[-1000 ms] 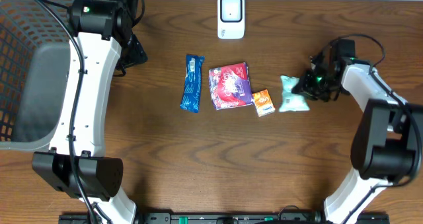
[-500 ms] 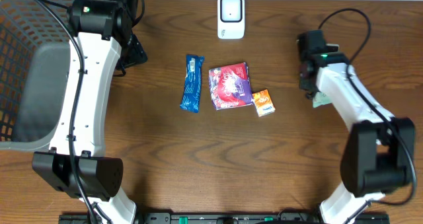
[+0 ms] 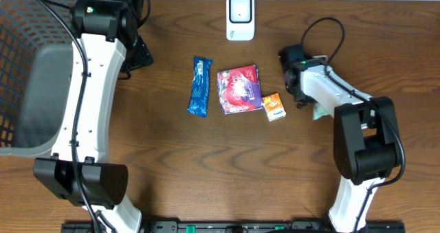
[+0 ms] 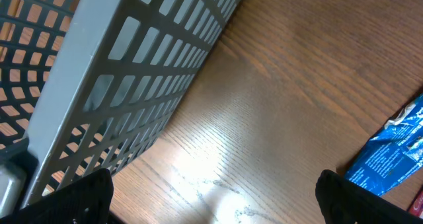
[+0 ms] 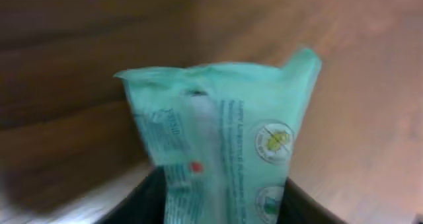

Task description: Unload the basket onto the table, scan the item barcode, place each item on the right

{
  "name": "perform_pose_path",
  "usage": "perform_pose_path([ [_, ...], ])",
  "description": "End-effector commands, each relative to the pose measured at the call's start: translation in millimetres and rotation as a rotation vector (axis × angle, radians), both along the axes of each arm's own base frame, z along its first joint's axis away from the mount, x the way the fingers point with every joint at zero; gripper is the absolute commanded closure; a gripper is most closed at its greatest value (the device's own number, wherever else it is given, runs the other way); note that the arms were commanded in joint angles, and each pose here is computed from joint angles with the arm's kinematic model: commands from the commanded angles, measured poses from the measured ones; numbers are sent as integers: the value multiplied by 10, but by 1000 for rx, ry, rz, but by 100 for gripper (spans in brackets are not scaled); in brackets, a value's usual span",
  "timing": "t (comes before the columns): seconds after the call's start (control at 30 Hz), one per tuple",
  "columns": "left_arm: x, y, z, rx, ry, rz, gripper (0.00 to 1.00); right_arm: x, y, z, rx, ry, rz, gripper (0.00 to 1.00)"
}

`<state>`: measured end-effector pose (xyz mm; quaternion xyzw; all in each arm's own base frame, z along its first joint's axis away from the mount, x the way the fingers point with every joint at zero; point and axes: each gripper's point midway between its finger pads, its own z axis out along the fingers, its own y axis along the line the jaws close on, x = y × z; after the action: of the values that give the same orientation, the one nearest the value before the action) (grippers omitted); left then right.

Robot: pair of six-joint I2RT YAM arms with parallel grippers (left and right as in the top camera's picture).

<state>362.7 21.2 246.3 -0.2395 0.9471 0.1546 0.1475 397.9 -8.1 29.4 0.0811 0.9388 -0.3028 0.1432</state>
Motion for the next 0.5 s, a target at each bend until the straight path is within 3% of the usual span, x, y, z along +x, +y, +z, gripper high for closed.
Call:
perform_pose_path([
  [0.0, -13, 17, -24, 6, 14, -2, 2, 161, 329, 59, 157, -41, 26, 30],
  [0.1, -13, 17, -25, 6, 14, -2, 2, 232, 429, 165, 219, -42, 31, 19],
  [0.17, -13, 17, -24, 6, 14, -2, 2, 305, 441, 335, 262, -49, 21, 1],
  [0.47, -13, 17, -24, 6, 14, -2, 2, 485, 376, 993, 490, -66, 14, 4],
])
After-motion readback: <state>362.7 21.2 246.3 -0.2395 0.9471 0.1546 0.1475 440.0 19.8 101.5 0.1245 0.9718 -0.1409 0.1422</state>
